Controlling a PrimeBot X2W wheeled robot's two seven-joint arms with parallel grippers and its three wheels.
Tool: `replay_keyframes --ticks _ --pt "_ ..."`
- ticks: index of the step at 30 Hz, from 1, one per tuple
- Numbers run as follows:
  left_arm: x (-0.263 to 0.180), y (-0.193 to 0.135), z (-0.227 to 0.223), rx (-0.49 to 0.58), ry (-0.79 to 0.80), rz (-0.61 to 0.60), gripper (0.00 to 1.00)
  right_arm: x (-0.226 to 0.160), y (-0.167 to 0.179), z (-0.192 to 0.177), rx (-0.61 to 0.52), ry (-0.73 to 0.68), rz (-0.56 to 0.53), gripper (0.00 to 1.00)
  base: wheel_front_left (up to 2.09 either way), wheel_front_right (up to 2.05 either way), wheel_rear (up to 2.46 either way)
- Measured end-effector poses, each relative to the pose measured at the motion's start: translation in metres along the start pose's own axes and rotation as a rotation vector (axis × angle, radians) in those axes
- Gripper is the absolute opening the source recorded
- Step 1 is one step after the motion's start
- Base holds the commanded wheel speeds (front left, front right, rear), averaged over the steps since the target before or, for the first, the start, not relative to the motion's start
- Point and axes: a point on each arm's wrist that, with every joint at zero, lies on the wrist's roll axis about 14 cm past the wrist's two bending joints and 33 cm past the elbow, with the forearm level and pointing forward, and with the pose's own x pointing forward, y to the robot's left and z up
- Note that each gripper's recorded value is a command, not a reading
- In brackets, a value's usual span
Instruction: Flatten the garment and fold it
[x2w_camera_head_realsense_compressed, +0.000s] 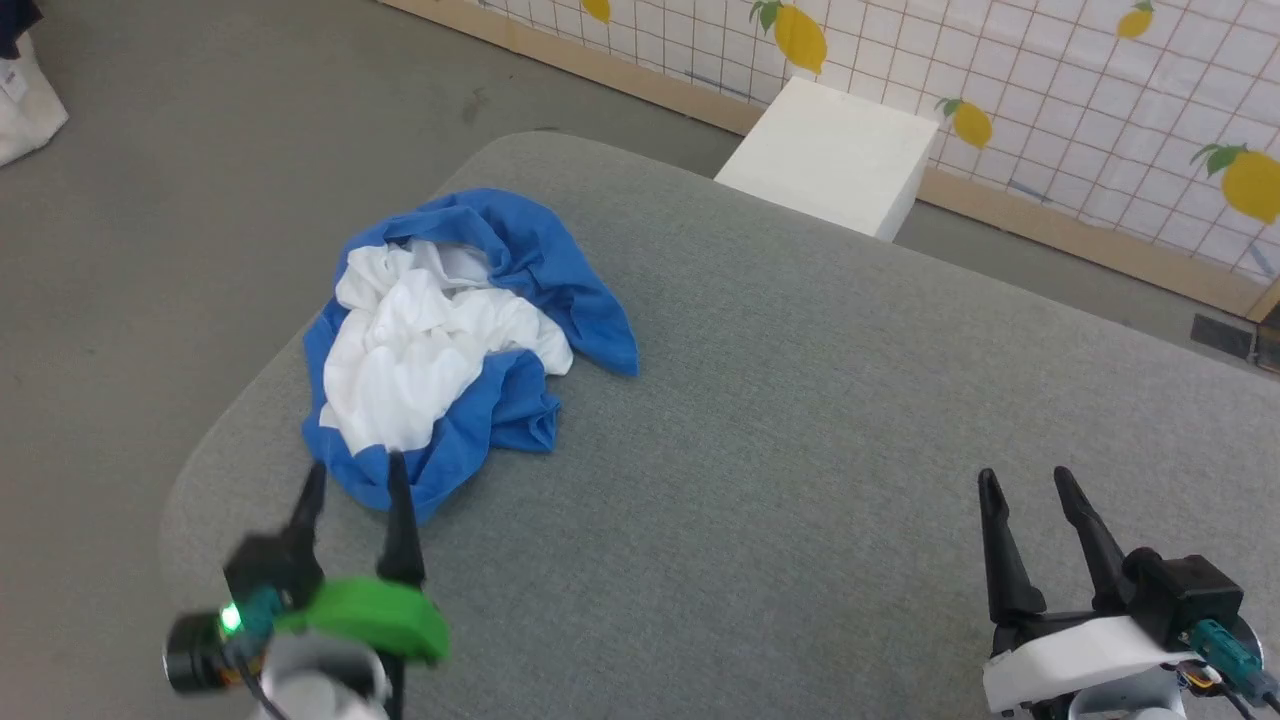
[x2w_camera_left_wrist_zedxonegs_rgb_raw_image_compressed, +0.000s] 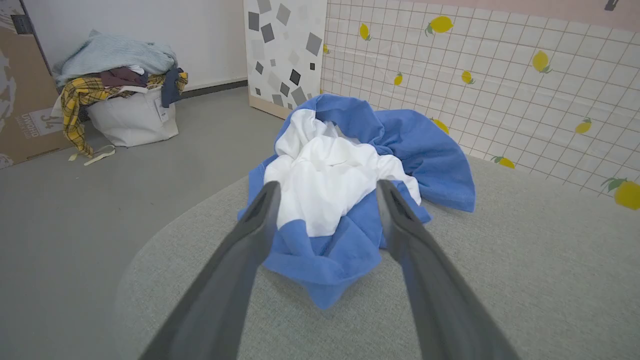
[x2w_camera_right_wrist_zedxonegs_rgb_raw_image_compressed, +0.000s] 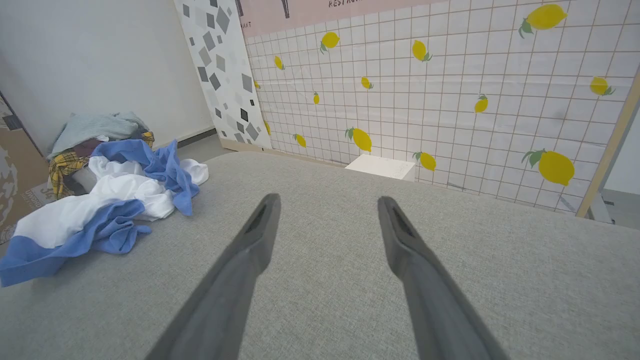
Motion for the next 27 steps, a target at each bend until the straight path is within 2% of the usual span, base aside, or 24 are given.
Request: replay_keyframes --ticks 4,7,11,14,18,25,26,27 --pt "0.045 0.004 0.011 -0.041 0.036 -0.026 1.00 0.000 -0.001 -0.005 0.004 0.011 0.000 1.00 0.00 0.00 0.00" --pt "0.077 0.000 0.005 -0.066 0.155 -0.066 1.00 0.003 -0.003 -0.006 -0.007 0.017 0.000 1.00 0.00 0.00 0.00" --pt "0.107 -0.006 -0.025 -0.068 0.401 -0.084 1.00 0.010 -0.017 -0.006 -0.022 0.021 -0.027 1.00 0.00 0.00 0.00" --pt "0.117 -0.005 -0.051 -0.091 0.579 -0.059 1.00 0.009 -0.030 -0.014 -0.025 0.048 -0.060 1.00 0.00 0.00 0.00" --pt "0.118 -0.012 -0.087 -0.046 0.790 -0.062 1.00 0.002 -0.053 -0.026 -0.018 0.079 -0.118 1.00 0.00 0.00 0.00" --pt "0.103 -0.029 -0.140 -0.035 0.980 -0.048 1.00 -0.012 -0.077 -0.042 -0.005 0.122 -0.192 1.00 0.00 0.00 0.00" --pt "0.101 -0.030 -0.144 -0.047 0.999 -0.038 0.62 -0.014 -0.079 -0.044 -0.002 0.124 -0.199 1.00 0.00 0.00 0.00" --pt "0.101 -0.030 -0.147 -0.055 1.008 -0.031 0.00 -0.015 -0.080 -0.044 -0.002 0.125 -0.202 1.00 0.00 0.00 0.00"
